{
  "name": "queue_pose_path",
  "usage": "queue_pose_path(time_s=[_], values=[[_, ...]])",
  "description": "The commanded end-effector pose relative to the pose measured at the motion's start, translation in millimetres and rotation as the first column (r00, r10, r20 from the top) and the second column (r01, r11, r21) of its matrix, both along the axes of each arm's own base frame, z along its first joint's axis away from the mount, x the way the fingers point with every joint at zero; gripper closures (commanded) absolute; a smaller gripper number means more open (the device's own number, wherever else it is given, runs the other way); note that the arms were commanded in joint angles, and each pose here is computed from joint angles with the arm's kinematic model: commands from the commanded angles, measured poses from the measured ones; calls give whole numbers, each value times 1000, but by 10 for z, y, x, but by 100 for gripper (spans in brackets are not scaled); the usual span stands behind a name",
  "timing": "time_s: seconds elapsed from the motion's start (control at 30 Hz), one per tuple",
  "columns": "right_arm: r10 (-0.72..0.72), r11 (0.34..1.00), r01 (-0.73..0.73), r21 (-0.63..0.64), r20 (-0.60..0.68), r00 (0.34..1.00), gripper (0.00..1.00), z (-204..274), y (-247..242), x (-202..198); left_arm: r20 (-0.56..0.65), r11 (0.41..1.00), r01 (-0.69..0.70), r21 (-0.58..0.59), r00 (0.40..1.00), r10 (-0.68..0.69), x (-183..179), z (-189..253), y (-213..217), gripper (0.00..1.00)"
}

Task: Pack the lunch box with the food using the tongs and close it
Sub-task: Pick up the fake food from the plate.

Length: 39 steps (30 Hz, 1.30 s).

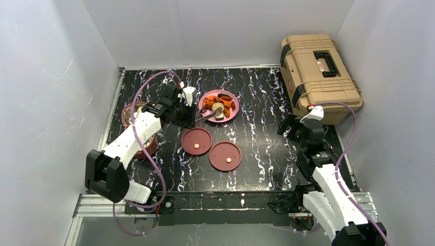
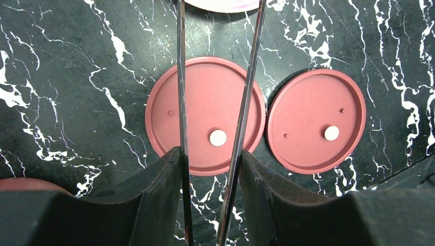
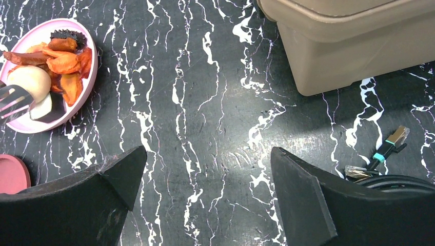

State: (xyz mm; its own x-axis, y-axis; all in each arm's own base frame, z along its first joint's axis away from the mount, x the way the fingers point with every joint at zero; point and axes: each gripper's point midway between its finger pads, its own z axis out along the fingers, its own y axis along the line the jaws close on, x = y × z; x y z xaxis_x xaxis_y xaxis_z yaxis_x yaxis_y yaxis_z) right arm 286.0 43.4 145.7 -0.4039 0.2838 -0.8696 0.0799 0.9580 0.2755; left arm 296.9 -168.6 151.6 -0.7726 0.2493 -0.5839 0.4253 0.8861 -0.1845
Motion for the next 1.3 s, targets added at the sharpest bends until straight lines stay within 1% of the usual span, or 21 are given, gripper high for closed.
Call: queue_pose_path(time_s=[0.0,0.2,0.23,0.27,0.4,0.67,0.83,0.9,1.07,1.27], values=[[-6,1000,4,20,74,997,0,213,17,111,22,1000,11,-10,1000,-11,61,105,-56,58],[-5,1000,3,22,68,998,0,194,22,111,22,1000,18,-7,1000,-18,98,107,-93,59],[-5,1000,2,29,104,995,0,298,19,89,19,1000,18,-6,1000,-18,102,96,-95,59],[-4,1000,3,23,71,997,0,201,21,102,18,1000,20,-6,1000,-20,106,94,-105,60],[-4,1000,3,22,68,998,0,191,20,95,12,1000,22,-7,1000,-22,123,83,-124,61],[-3,1000,1,24,62,998,0,170,25,96,4,1000,28,-10,1000,-28,175,69,-168,59],[-4,1000,3,23,62,998,0,175,21,89,-1,1000,27,-14,1000,-27,172,63,-184,64],[-4,1000,3,23,61,998,0,170,20,84,8,1000,21,-8,1000,-21,171,72,-166,68],[-4,1000,3,23,60,998,0,175,20,80,55,1000,0,-5,999,0,193,146,-120,74],[-6,1000,4,23,57,998,0,176,17,70,115,999,-36,-4,993,36,168,252,-27,76]])
